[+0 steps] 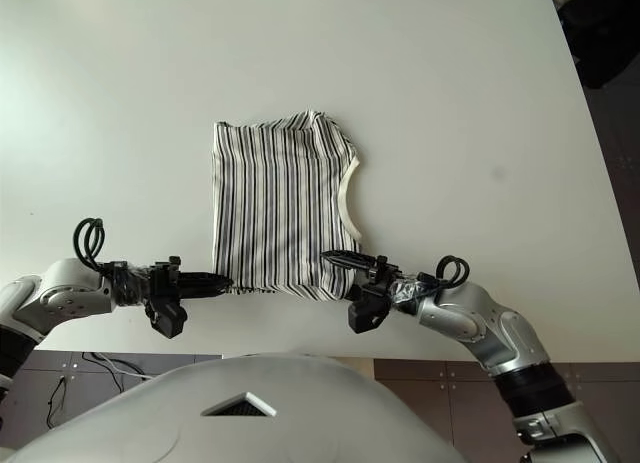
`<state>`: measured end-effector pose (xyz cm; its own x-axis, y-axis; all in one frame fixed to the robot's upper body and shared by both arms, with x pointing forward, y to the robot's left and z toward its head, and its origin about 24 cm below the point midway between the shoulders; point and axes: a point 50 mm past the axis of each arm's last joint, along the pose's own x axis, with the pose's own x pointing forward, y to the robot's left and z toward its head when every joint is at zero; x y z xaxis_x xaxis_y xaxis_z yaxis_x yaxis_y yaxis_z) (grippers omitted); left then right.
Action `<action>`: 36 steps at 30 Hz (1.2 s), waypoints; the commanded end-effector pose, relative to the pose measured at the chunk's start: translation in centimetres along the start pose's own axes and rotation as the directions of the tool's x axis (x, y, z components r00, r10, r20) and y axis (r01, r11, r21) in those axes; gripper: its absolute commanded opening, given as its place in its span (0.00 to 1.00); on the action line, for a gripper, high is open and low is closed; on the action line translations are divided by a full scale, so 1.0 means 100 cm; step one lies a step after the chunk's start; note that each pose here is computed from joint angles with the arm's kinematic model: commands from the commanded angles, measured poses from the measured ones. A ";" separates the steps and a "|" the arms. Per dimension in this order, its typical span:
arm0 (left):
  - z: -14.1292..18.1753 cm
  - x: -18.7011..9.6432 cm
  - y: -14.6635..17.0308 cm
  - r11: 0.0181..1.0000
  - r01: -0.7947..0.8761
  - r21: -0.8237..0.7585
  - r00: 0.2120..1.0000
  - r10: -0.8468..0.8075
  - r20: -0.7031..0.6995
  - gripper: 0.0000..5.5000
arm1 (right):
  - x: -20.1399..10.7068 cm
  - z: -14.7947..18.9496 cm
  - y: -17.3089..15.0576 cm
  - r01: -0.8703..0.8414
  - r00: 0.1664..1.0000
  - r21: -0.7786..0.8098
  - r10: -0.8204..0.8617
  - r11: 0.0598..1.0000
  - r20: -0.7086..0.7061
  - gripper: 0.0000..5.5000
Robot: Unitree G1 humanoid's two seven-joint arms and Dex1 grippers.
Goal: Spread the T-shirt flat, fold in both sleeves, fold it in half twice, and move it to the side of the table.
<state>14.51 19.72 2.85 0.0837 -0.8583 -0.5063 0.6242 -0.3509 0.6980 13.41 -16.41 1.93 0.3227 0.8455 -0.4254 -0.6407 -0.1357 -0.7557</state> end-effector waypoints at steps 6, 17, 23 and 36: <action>0.009 -0.001 -0.007 0.999 -0.033 -0.014 0.999 0.033 0.013 0.03 | -0.017 -0.022 0.021 -0.184 0.969 0.078 0.194 0.980 -0.152 0.22; 0.017 0.002 0.007 0.994 -0.112 0.006 0.993 0.112 0.032 0.03 | -0.022 -0.003 0.008 -0.167 0.982 0.115 0.176 0.979 -0.073 0.02; 0.052 -0.016 0.011 0.986 -0.132 -0.101 0.986 0.141 0.087 0.03 | -0.062 0.026 -0.005 -0.153 0.983 0.293 0.177 0.944 -0.056 0.02; 0.062 -0.020 0.054 0.868 -0.334 -0.367 0.934 0.357 -0.005 0.03 | -0.073 0.024 -0.098 -0.026 1.000 0.550 0.031 0.835 0.000 0.02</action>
<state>11.12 16.93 10.51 0.2695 -0.9375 -0.2200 0.7932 0.0866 0.6027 13.42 -19.82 13.00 0.2667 0.8401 -0.4722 -0.9284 0.0925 -0.3599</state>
